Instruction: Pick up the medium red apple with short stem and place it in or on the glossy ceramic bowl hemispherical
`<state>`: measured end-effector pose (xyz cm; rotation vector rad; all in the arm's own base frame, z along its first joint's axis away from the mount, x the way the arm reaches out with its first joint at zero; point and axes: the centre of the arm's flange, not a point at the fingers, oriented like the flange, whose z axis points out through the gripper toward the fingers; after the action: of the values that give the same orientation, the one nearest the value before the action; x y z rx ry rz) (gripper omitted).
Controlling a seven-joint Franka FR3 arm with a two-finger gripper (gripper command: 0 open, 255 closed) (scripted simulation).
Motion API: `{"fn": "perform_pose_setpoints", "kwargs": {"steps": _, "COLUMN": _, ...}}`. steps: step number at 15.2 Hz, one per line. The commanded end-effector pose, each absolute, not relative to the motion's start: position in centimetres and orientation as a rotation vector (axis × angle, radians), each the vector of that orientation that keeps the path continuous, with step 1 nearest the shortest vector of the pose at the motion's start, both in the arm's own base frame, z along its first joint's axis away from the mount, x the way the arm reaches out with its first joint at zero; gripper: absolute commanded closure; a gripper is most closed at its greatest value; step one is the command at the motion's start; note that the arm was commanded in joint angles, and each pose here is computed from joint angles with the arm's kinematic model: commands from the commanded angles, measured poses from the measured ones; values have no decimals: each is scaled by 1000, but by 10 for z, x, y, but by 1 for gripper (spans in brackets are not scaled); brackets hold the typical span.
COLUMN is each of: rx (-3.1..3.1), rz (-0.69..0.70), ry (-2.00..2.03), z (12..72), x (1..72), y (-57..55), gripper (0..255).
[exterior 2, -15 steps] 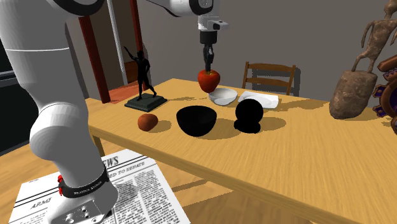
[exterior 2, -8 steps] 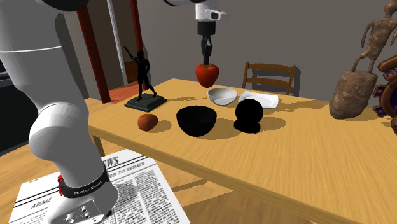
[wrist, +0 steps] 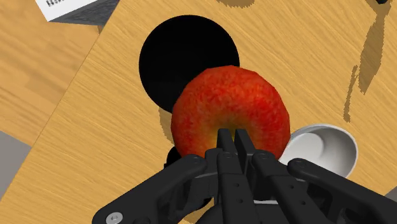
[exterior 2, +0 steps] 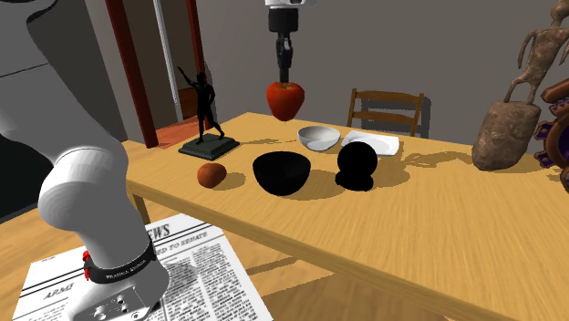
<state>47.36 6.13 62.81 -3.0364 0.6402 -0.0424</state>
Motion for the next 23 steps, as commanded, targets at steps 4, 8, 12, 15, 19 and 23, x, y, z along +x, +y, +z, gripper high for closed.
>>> {"fn": "perform_pose_setpoints", "kwargs": {"steps": 4, "rx": -3036, "rz": -41, "ry": 639, "z": 633, "x": 443, "y": 43, "gripper": 255}}
{"fn": "perform_pose_setpoints", "kwargs": {"steps": 8, "rx": -3036, "rz": -41, "ry": 639, "z": 612, "x": 443, "y": 43, "gripper": 255}}
{"fn": "perform_pose_setpoints", "kwargs": {"steps": 12, "rx": -3036, "rz": -41, "ry": 639, "z": 591, "x": 443, "y": 43, "gripper": 255}}
{"fn": "perform_pose_setpoints", "kwargs": {"steps": 15, "rx": -3036, "rz": -41, "ry": 639, "z": 575, "x": 443, "y": 43, "gripper": 255}}
{"fn": "perform_pose_setpoints", "kwargs": {"steps": 19, "rx": -3036, "rz": -41, "ry": 639, "z": 554, "x": 443, "y": 43, "gripper": 255}}
{"fn": "perform_pose_setpoints", "kwargs": {"steps": 23, "rx": -3036, "rz": -41, "ry": 639, "z": 532, "x": 443, "y": 43, "gripper": 255}}
